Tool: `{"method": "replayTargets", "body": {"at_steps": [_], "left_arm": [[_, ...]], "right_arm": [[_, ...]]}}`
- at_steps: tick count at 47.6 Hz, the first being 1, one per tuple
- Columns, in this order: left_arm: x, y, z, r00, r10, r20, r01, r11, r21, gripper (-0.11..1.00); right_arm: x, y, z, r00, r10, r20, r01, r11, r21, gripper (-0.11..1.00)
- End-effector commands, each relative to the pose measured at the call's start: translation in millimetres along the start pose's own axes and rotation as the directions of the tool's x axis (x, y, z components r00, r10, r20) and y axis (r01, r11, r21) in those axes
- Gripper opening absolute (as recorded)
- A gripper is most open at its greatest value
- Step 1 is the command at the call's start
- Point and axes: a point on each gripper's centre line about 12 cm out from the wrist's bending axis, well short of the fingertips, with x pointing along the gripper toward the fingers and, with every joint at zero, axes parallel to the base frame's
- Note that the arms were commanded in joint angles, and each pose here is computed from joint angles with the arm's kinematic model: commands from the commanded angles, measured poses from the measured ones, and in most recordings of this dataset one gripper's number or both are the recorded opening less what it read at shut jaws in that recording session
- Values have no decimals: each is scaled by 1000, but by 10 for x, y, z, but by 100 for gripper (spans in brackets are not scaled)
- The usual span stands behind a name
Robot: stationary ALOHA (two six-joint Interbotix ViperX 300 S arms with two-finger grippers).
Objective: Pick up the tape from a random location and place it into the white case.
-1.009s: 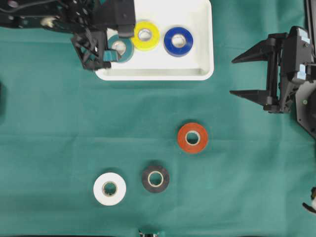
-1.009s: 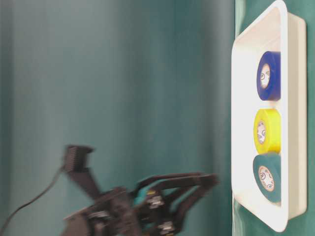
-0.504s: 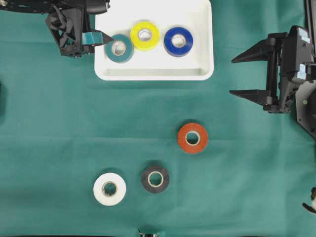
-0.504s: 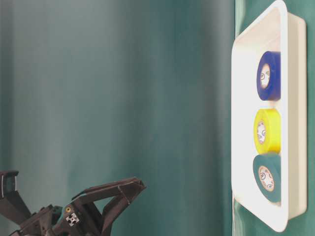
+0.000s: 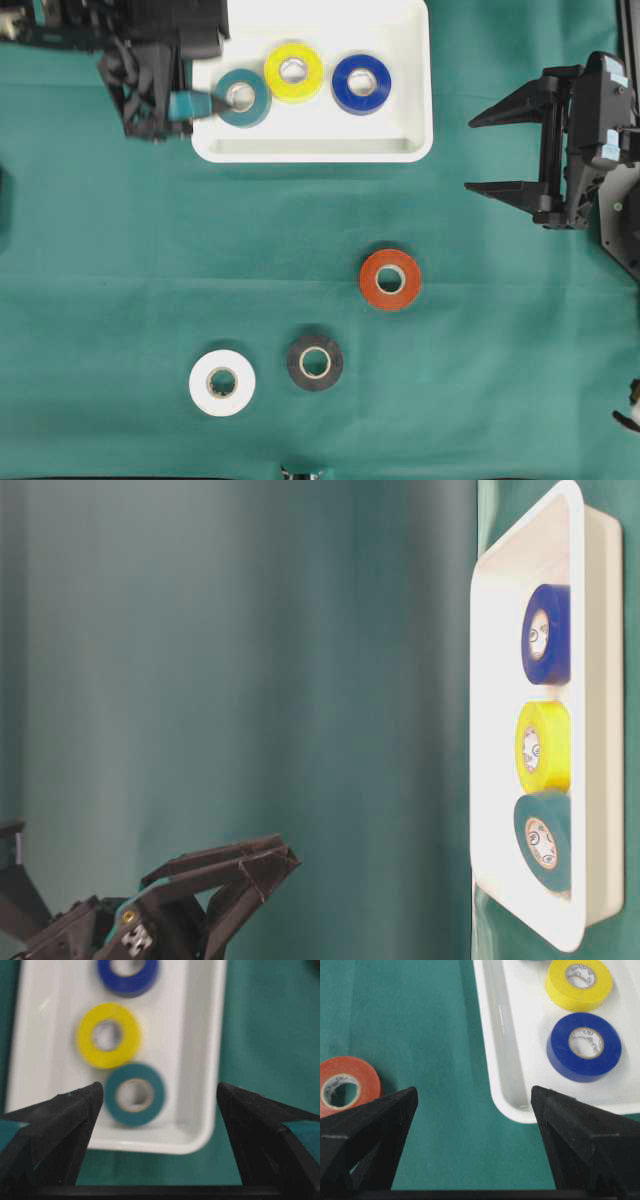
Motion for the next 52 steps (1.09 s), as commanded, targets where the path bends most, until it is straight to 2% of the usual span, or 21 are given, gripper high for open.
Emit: {"method": "replayTargets", "body": {"at_steps": [1, 7, 11, 44, 52], "left_arm": [[-97, -192, 82, 999, -34, 39, 33, 999, 29, 99], [-105, -468, 104, 995, -87, 45, 84, 995, 57, 99], [-111, -574, 116, 993, -107, 49, 103, 992, 76, 99], [-110, -568, 126, 992, -105, 65, 100, 992, 75, 99], [-136, -567, 99, 990, -102, 100, 95, 993, 73, 99]], "right_arm": [[-12, 12, 109, 1000, 3, 27, -3, 1000, 2, 90], [-12, 13, 110, 1000, 4, 29, -4, 1000, 0, 90], [-12, 13, 110, 1000, 4, 29, -4, 1000, 0, 90], [-17, 17, 146, 999, 4, 36, -4, 1000, 2, 90], [-17, 18, 148, 999, 5, 38, -5, 1000, 2, 90]]}}
